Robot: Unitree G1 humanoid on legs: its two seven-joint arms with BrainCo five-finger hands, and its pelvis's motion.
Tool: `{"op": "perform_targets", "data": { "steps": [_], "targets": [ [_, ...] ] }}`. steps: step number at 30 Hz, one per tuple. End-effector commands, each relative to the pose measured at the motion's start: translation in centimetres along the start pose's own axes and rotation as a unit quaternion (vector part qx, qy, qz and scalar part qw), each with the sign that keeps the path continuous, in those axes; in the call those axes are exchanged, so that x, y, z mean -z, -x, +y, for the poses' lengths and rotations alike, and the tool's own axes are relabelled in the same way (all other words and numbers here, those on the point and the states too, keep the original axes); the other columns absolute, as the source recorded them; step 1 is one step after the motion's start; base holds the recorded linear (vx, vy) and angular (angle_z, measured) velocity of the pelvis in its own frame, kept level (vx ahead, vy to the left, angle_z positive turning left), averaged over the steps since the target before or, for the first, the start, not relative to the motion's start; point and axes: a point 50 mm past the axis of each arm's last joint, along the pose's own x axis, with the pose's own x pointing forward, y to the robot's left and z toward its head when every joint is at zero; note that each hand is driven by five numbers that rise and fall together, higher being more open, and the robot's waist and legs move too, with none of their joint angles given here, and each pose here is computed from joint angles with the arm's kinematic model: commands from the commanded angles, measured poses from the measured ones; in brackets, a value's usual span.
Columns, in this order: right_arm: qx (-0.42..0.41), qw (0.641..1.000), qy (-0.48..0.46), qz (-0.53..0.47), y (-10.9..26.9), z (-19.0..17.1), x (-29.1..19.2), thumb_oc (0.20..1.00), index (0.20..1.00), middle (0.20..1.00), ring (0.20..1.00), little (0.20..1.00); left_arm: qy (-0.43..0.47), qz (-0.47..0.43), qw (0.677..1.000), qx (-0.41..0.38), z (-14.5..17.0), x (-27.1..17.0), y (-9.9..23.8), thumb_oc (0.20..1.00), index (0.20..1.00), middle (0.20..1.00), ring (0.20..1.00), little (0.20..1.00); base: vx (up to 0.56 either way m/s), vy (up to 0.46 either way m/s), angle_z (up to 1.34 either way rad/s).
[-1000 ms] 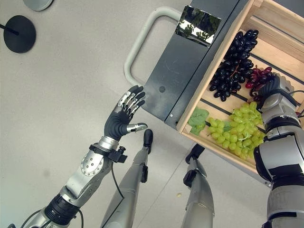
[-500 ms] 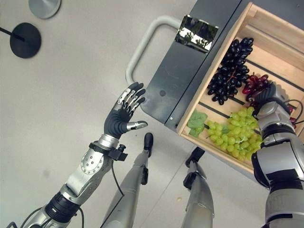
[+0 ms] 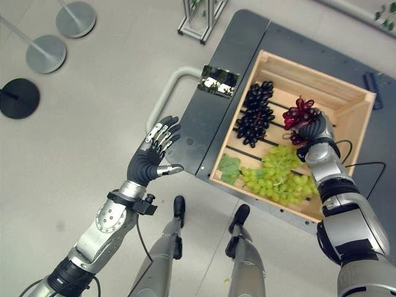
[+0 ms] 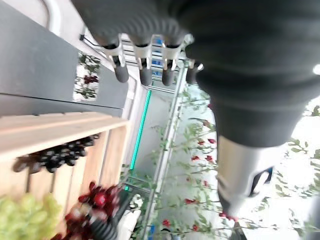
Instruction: Pick up the fruits from the basket on one side to the basket on the other side
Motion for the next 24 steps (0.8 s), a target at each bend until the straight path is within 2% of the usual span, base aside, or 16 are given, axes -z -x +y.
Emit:
{"op": "perform_targets", "data": {
  "steps": [1,16,24],
  "targets": [
    [0.043,0.994,-0.051,-0.085,-0.4,-1.4,-4.2,0.2,0.2,0.2,0.2,0.2,-0.01,-0.074,0.997,0.01,0.3,-3.2,0.6,1.0,1.0,1.0,1.0,1.0,0.01,-0.005,-0.1],
    [0.042,0.979,-0.141,-0.144,2.6,-0.2,-4.1,0.2,0.2,0.2,0.2,0.2,-0.02,-0.042,0.999,0.006,1.4,-2.6,1.9,1.0,1.0,1.0,1.0,1.0,0.04,-0.015,-0.04],
    [0.008,0.949,-0.234,-0.211,4.9,0.3,-6.0,0.2,0.2,0.2,0.2,0.2,0.02,0.035,0.999,0.032,0.9,0.4,2.7,1.0,1.0,1.0,1.0,1.0,0.07,-0.012,-0.05]
  ]
}}
